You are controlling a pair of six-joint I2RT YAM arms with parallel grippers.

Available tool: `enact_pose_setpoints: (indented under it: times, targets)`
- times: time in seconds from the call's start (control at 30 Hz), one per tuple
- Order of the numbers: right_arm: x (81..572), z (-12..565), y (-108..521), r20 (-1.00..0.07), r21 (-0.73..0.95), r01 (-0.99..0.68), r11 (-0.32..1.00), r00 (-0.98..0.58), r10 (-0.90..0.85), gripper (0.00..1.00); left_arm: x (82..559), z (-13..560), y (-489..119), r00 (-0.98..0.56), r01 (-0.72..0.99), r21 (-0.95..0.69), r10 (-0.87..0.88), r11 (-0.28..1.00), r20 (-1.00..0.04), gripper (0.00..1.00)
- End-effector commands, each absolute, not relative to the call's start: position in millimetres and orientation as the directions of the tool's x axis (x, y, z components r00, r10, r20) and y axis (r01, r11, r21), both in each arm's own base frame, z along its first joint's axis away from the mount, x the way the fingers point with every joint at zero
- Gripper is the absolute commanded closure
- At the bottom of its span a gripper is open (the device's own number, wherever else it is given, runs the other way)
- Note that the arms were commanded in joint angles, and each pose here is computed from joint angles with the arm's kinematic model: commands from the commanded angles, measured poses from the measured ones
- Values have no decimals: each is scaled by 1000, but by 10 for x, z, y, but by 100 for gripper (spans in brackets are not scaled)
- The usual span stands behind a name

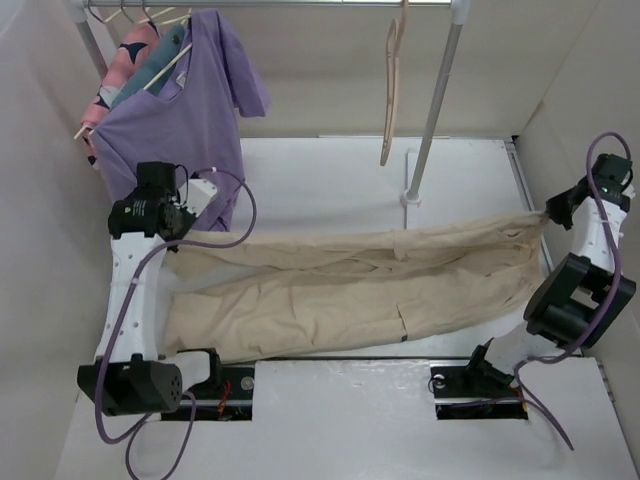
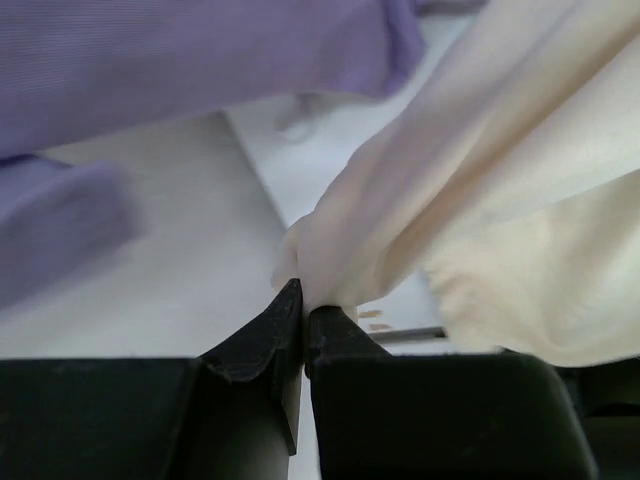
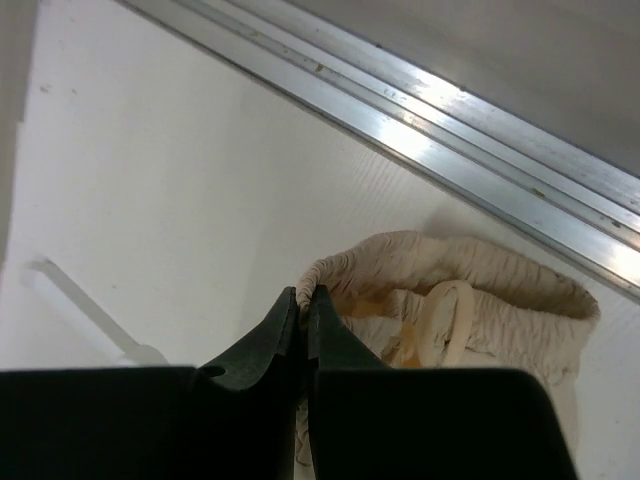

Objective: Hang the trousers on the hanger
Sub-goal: Fold the trousers at the center of the board.

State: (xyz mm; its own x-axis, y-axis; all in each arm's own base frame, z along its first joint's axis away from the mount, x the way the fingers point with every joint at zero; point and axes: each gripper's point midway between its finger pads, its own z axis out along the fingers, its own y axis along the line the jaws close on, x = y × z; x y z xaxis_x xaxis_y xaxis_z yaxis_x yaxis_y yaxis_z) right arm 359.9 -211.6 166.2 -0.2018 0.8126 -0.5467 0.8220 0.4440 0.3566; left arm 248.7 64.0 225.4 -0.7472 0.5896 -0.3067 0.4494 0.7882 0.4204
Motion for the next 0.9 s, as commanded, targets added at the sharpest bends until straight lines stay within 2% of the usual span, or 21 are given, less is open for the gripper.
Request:
enact_pose_setpoints:
  times: [0.0, 0.07, 0.1, 0.13, 0.2, 0.23, 0.33, 0.43, 0.5, 0.57, 0.6, 0.63, 0.67, 0.73, 0.8, 0.83, 0.87]
  targets:
    - [3366, 2266, -2291, -593, 477, 803, 356, -5, 805, 100, 2143, 2569, 822, -722, 454, 527, 643, 719, -255, 100]
    - [3225, 2204, -2276, -568, 510, 799, 319, 34, 822, 100, 1852, 2428, 1003, -744, 472, 581, 653, 663, -142, 100]
    - [3063, 1969, -2255, -533, 502, 820, 273, 45, 845, 100, 1704, 2307, 1044, -739, 500, 589, 667, 635, -91, 100]
    - [2970, 1994, -2222, -527, 525, 815, 245, 86, 845, 100, 1407, 2005, 1085, -736, 539, 581, 677, 609, -27, 100]
    - [2793, 1726, -2179, -504, 504, 843, 188, 111, 857, 100, 1160, 1757, 1184, -673, 643, 581, 731, 499, 116, 100]
    - [2740, 1675, -2199, -502, 501, 850, 165, 130, 855, 100, 980, 1512, 1204, -657, 671, 568, 738, 477, 157, 100]
    - [2566, 1399, -2208, -453, 476, 874, 97, 149, 879, 100, 842, 1226, 1191, -614, 720, 534, 766, 442, 193, 100]
    - [2458, 1230, -2203, -434, 446, 892, 74, 143, 889, 95, 840, 1111, 1113, -606, 724, 511, 781, 463, 152, 100]
    - [2419, 1226, -2246, -443, 438, 897, 61, 156, 883, 88, 834, 1037, 1070, -626, 725, 466, 767, 507, 141, 100]
    - [2385, 1219, -2280, -461, 419, 906, 60, 155, 874, 61, 826, 992, 1045, -639, 726, 435, 756, 533, 140, 99]
    - [2361, 1233, -2294, -467, 408, 911, 54, 158, 870, 48, 817, 969, 1041, -645, 729, 415, 749, 544, 150, 91]
    - [2369, 1240, -2331, -473, 402, 914, 50, 161, 866, 30, 809, 959, 1036, -659, 719, 411, 738, 561, 147, 79]
    - [2383, 1309, -2354, -479, 395, 917, 63, 147, 866, 25, 789, 924, 1034, -657, 724, 401, 738, 561, 154, 50]
    - [2392, 1381, -2417, -509, 371, 923, 101, 111, 854, 23, 777, 942, 1063, -669, 715, 413, 725, 565, 166, 32]
    - [2424, 1514, -2496, -542, 361, 923, 133, 92, 835, 21, 809, 1007, 1086, -653, 723, 432, 738, 540, 171, 23]
    - [2444, 1550, -2483, -569, 330, 929, 169, 52, 821, 21, 905, 1138, 1054, -635, 716, 461, 763, 524, 120, 15]
    - [2494, 1632, -2463, -597, 319, 926, 203, 30, 802, 21, 963, 1214, 1020, -631, 705, 475, 771, 527, 82, 13]
